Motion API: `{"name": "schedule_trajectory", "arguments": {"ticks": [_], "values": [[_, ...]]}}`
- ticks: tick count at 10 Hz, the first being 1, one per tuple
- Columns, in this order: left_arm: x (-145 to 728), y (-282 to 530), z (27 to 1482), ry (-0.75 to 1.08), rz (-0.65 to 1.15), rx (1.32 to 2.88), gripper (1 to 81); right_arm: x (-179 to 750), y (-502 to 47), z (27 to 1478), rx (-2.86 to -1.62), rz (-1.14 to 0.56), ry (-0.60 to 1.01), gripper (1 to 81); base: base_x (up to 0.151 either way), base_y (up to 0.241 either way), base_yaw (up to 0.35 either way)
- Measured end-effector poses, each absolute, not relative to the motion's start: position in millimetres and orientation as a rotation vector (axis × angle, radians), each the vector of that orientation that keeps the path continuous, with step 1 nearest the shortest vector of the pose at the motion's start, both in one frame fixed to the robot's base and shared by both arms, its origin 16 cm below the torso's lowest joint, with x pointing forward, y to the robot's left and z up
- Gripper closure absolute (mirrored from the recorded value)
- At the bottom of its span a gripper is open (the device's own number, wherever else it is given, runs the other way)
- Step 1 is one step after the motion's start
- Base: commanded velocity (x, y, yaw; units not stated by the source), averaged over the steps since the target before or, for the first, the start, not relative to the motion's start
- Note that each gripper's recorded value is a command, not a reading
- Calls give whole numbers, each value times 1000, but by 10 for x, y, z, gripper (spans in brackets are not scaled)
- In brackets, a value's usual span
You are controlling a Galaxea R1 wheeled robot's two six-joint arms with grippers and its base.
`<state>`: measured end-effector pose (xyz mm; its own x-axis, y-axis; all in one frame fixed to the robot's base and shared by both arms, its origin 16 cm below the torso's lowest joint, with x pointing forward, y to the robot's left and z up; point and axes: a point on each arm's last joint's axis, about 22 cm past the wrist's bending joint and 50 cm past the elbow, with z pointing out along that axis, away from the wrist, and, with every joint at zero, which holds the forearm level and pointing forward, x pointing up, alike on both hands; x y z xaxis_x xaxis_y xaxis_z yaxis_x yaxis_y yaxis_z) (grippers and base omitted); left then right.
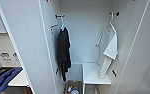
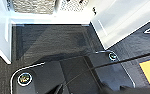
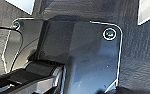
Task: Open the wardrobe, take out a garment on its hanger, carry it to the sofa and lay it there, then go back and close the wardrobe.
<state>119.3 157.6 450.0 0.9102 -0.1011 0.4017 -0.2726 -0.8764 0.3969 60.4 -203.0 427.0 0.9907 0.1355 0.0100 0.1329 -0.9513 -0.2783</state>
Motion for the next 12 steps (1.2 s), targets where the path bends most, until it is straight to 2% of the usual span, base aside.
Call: {"name": "schedule_trajectory", "arguments": {"ticks": [1,4,7,10,12], "values": [[1186,1609,4494,-271,514,2622,10,523,-2001,4265,-2847,39,-152,10,0,0,0],[1134,1696,4478,-272,505,2634,10,342,-1988,4264,-2818,98,-152,10,0,0,0],[864,1533,4506,-250,462,2594,10,369,-2005,4264,-2800,26,-54,10,0,0,0],[519,1438,4599,-213,406,2537,10,-50,-1937,4267,-2784,77,-18,10,0,0,0],[328,1581,4578,-82,342,2556,10,-215,-1919,4269,-2780,73,-5,10,0,0,0]]}}
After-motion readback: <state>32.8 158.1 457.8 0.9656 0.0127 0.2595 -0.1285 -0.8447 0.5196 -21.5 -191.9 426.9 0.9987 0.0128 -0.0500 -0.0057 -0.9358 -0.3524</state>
